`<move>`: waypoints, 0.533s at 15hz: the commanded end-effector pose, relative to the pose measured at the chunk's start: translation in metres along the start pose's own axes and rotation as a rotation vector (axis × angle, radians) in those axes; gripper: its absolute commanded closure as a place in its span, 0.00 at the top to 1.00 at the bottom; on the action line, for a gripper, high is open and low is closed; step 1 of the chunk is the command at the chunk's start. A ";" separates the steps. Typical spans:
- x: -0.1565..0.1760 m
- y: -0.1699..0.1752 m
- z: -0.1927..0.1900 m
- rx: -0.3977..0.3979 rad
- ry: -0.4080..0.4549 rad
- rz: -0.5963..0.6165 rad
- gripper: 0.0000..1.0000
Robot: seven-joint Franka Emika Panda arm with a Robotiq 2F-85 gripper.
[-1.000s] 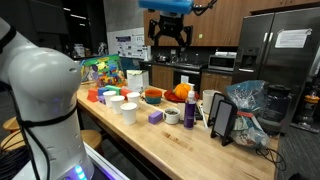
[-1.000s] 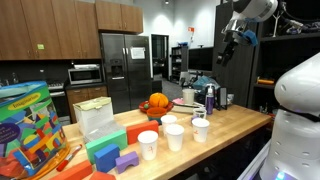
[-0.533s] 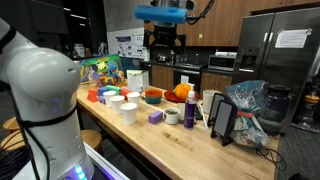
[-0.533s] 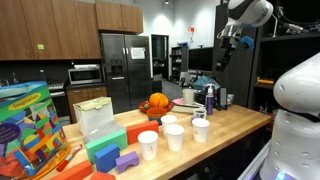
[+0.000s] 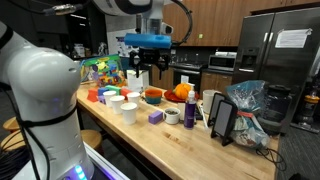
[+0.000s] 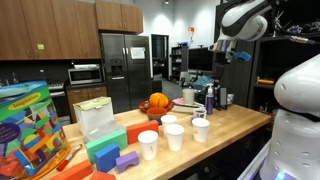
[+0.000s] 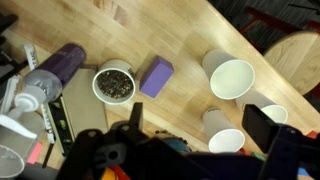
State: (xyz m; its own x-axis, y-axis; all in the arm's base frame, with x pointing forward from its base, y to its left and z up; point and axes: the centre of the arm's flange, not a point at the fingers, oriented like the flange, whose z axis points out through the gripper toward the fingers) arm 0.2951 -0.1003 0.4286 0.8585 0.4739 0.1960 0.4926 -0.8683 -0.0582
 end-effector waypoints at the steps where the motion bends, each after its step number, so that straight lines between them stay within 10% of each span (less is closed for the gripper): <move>1: 0.008 -0.032 0.016 -0.098 0.057 -0.120 1.00; 8: 0.044 -0.067 0.036 -0.110 0.069 -0.290 1.00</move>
State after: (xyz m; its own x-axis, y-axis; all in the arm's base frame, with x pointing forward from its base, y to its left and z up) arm 0.3243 -0.0406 0.4493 0.7233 0.6390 0.2619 0.6377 -0.7636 0.1018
